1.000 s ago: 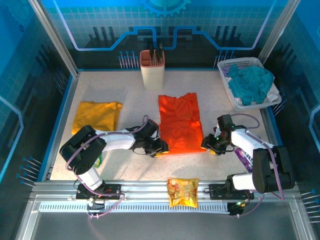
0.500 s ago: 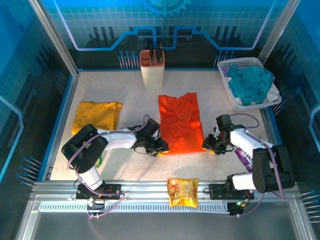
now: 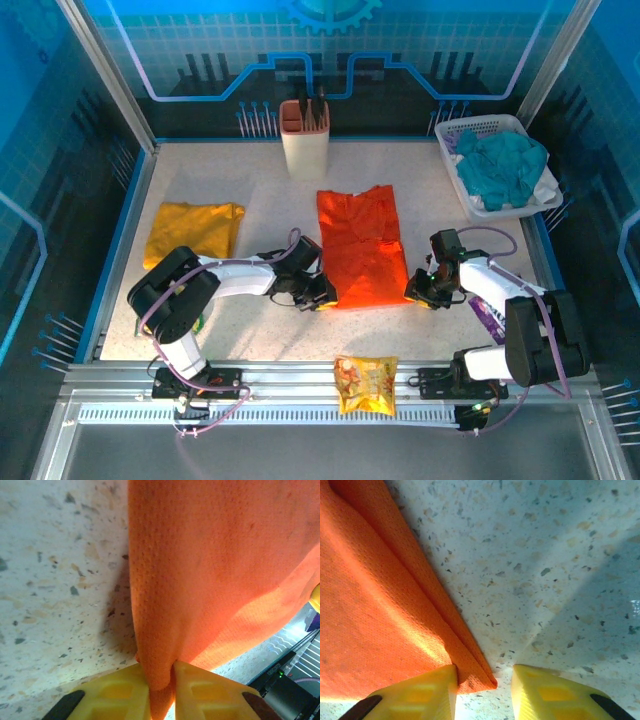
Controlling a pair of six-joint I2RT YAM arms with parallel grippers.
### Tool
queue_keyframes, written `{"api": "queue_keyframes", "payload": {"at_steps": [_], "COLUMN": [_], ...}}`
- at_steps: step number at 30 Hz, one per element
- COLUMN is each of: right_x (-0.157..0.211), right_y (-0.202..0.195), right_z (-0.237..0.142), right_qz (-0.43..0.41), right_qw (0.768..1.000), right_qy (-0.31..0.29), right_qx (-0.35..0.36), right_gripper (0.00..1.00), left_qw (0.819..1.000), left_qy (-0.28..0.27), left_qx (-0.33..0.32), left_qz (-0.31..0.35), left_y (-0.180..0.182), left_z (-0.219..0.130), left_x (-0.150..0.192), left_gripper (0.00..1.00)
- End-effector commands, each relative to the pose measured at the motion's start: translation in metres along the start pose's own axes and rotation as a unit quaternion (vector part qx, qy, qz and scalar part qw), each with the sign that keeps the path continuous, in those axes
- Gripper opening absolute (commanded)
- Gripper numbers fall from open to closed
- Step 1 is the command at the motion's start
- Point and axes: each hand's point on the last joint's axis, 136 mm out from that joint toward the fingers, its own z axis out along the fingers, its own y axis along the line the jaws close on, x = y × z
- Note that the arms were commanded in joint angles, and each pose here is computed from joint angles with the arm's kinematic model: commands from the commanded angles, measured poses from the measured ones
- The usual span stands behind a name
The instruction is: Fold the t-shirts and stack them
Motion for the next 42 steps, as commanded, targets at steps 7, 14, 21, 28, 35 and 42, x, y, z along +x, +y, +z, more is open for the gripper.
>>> {"api": "queue_keyframes", "payload": {"at_steps": [7, 14, 21, 28, 35, 42], "right_x": [0.009, 0.011, 0.01, 0.011, 0.011, 0.01], "right_y": [0.027, 0.03, 0.032, 0.032, 0.035, 0.032], "right_z": [0.007, 0.009, 0.01, 0.01, 0.008, 0.0], "right_qz": [-0.025, -0.029, -0.035, -0.037, -0.041, -0.053], "right_qw": [0.998, 0.998, 0.998, 0.998, 0.998, 0.998], "right_qy": [0.016, 0.018, 0.018, 0.018, 0.017, 0.014], "right_qx": [-0.058, -0.058, -0.053, -0.048, -0.049, -0.029], "right_gripper": [0.36, 0.34, 0.3, 0.23, 0.23, 0.37], "left_qw": [1.0, 1.0, 1.0, 1.0, 1.0, 1.0], "left_qy": [-0.002, -0.001, 0.0, 0.0, 0.0, 0.0], "left_qx": [-0.01, -0.012, -0.013, -0.013, -0.014, -0.011], "left_qz": [0.002, 0.001, 0.001, 0.001, 0.001, 0.001], "left_y": [0.0, 0.002, 0.003, 0.003, 0.003, 0.001], "left_z": [0.004, 0.005, 0.006, 0.006, 0.006, 0.005], "left_x": [-0.002, -0.002, -0.002, -0.002, -0.002, -0.002], "left_gripper": [0.08, 0.06, 0.05, 0.04, 0.04, 0.04]}}
